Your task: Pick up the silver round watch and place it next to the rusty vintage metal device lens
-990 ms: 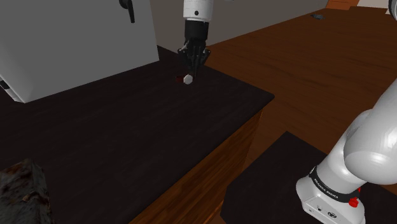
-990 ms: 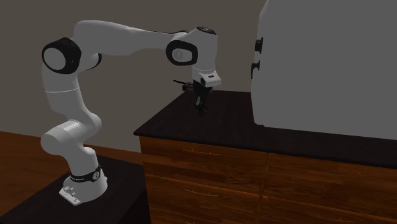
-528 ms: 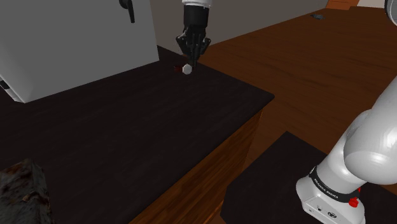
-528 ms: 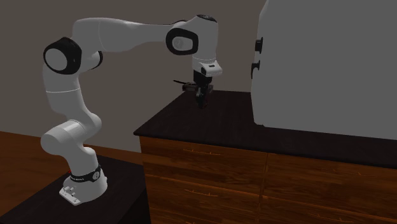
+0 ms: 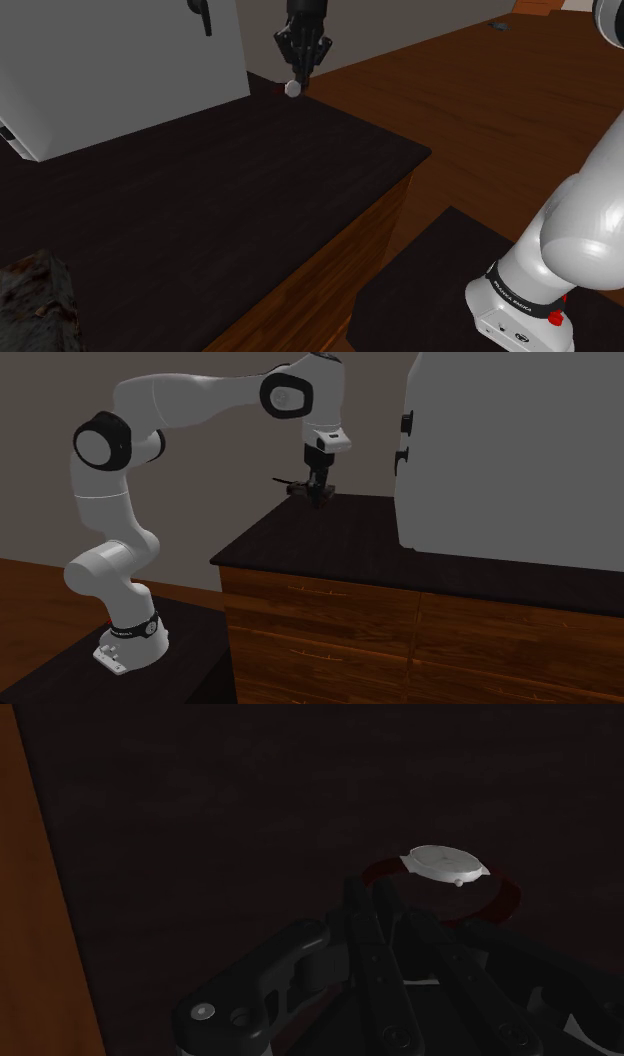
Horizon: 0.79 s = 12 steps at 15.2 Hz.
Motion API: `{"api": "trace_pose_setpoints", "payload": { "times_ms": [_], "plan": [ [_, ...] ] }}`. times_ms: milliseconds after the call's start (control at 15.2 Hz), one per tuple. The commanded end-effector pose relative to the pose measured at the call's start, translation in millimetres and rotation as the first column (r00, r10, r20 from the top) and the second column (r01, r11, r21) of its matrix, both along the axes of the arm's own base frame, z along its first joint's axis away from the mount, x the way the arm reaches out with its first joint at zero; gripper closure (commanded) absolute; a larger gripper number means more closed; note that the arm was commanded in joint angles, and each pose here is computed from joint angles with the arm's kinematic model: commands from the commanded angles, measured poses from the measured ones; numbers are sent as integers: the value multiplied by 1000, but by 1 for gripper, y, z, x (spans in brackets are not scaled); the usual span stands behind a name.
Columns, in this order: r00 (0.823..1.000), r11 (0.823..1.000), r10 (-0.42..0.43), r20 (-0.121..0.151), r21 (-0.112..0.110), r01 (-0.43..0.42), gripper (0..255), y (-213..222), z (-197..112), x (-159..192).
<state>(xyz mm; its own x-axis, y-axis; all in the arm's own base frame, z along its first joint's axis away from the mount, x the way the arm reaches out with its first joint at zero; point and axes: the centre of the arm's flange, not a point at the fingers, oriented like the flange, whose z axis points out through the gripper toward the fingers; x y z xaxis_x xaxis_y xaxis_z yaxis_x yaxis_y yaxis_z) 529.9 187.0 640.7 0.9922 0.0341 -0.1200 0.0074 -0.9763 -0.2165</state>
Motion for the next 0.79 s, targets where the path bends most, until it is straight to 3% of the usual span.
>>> {"api": "trace_pose_setpoints", "payload": {
  "times_ms": [0,528,726],
  "plan": [
    [1000,1000,0,0,0,0,255,0,10,-2],
    [1000,1000,0,0,0,0,255,0,48,-2],
    [1000,1000,0,0,0,0,255,34,48,-23]
  ]
}}
